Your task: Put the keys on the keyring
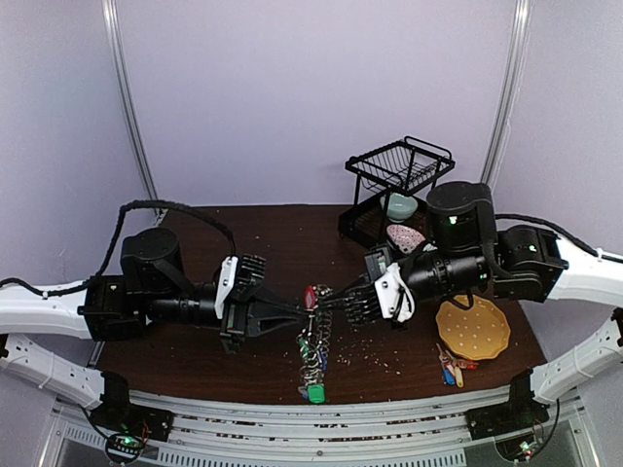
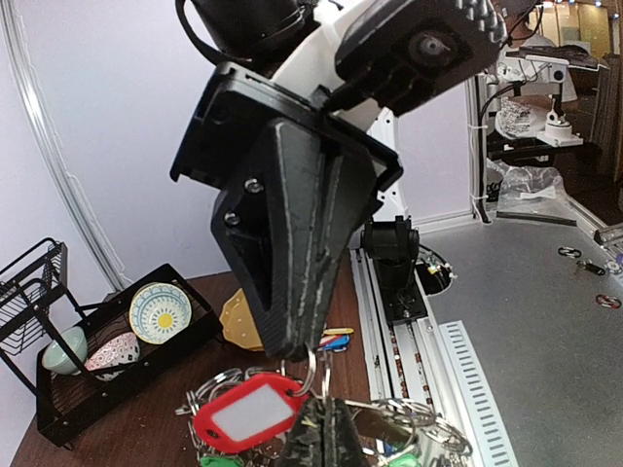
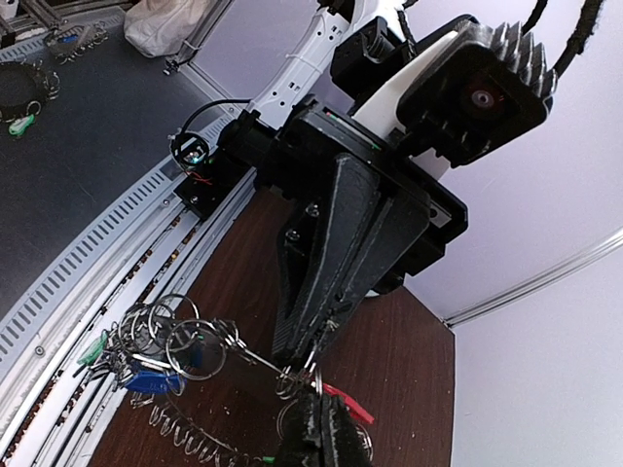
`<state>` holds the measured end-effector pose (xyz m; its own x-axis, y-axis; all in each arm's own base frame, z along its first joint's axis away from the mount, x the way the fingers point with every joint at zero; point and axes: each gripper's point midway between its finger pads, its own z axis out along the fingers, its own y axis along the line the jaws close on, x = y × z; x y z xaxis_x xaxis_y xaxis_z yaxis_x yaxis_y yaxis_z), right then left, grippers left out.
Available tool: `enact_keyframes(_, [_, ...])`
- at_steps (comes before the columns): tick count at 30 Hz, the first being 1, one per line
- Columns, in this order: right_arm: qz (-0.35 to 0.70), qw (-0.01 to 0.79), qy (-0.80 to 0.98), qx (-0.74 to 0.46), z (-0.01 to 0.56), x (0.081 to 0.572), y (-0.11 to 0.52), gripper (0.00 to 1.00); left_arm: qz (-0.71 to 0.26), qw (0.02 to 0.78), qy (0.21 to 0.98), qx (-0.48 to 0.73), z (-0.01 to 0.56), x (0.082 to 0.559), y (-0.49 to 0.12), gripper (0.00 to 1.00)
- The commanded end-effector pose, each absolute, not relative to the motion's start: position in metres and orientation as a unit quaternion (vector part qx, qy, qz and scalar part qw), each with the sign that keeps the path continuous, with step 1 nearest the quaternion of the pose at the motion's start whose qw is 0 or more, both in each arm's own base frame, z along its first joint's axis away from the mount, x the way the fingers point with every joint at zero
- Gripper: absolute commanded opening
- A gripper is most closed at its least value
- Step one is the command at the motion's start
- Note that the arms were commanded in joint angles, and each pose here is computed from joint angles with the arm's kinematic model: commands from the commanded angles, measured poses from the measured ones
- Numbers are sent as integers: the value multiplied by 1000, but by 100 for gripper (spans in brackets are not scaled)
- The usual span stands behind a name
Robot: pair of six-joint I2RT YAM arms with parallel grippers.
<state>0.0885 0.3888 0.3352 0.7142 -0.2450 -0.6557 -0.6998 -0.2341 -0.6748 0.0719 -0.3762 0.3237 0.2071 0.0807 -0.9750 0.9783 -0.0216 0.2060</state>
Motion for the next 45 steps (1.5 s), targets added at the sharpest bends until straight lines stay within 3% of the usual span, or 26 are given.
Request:
enact_keyframes(1, [231, 545, 328, -736, 358, 87, 390, 0, -440, 565, 430, 549, 356, 74, -375, 0])
enact_keyframes(45, [215, 508, 326, -768, 336, 73, 383, 0, -430, 597, 444, 511, 365, 85, -365, 0])
